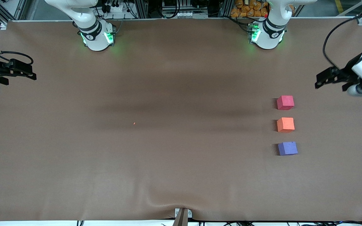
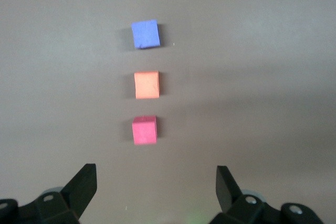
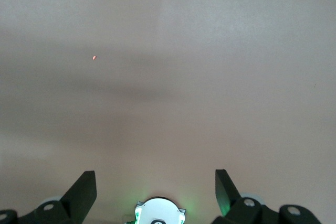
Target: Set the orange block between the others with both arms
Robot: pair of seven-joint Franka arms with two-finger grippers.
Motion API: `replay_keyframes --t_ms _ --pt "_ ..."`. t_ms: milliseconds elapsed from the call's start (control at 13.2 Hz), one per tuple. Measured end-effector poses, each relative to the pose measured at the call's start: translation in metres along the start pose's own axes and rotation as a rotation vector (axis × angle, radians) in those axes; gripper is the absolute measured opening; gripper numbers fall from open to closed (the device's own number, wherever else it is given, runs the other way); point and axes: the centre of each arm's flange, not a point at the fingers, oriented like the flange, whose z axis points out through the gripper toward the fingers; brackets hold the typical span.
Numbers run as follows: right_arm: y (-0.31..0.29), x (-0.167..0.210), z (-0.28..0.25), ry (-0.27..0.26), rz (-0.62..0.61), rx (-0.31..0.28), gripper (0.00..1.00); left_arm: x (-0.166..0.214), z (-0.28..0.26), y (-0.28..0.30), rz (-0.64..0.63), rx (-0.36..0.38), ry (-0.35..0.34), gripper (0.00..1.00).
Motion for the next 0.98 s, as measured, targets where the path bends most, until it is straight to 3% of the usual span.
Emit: replay_keyframes --t_ms 302,528,755,981 --pt "-0.001 0.0 -0.001 0.001 -0.001 0.0 1.0 -0.018 -0.053 0.005 0.011 0.043 0.008 1.0" --pt "-0.001 -0.007 -0.01 0.021 0.0 -0.011 1.0 -0.025 -0.06 0.0 -0.003 0.042 -0.012 1.0" --pt "0.006 -0.005 -0.011 0.055 0.017 -0.072 1.0 -0.026 -0.06 0.005 -0.016 0.042 -0.017 1.0" --pt "0.008 -0.003 -0.002 0.052 0.019 -0.077 1.0 -0.027 -0.059 0.005 -0.039 0.042 -0.029 1.0"
